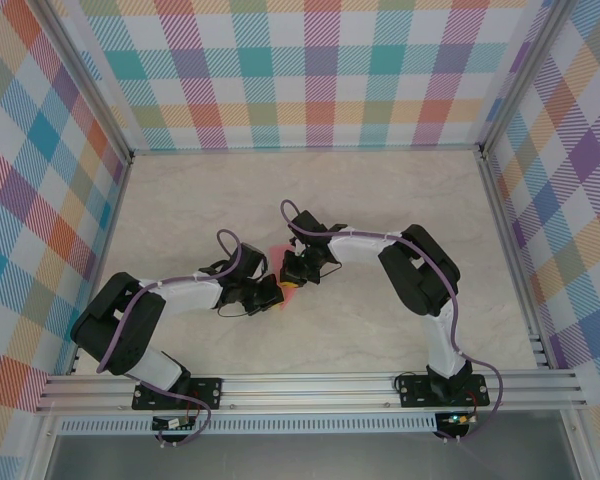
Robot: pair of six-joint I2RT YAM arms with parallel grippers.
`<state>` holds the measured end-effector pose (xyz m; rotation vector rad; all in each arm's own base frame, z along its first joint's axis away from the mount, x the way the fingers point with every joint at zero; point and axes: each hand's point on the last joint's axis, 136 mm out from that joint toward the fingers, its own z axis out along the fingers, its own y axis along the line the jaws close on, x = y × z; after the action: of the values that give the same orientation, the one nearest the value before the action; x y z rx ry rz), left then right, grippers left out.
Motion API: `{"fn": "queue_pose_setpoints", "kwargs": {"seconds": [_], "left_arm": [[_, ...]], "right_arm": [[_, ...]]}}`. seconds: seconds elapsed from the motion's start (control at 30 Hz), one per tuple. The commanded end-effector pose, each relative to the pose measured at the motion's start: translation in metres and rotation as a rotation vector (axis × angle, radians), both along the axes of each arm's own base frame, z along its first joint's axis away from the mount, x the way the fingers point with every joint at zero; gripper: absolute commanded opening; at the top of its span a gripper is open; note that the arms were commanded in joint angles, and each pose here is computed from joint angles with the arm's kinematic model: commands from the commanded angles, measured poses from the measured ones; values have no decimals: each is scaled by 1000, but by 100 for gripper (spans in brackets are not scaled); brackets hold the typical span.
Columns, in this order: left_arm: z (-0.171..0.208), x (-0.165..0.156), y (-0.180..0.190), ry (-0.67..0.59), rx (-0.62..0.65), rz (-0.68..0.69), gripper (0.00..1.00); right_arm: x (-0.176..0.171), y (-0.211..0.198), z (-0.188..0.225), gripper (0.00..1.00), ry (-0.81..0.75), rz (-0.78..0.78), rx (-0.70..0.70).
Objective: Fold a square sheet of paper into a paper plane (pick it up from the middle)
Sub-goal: Third fold the triangle at the center of the table.
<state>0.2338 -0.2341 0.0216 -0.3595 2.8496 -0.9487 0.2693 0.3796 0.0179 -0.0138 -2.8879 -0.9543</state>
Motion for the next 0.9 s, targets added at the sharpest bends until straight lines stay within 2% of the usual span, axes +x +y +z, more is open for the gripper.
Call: {"fn": "queue_pose_setpoints", "kwargs": {"seconds": [0.0,0.43,0.7,0.87], "left_arm": [[1,-8,-3,16,-8,-18,4],[-9,-20,10,41,89,-29,4],[22,-9,-1,-53,0,-30,4],[23,-10,-6,-58,-37,-38,4]], "right_arm": [[-12,-14,-30,5,60,-14,-73],[-12,-15,-33,5,75,-23,-80],[-12,-18,-33,5,81,-33,-83],[-11,-19,-34,5,81,-38,-85]]}}
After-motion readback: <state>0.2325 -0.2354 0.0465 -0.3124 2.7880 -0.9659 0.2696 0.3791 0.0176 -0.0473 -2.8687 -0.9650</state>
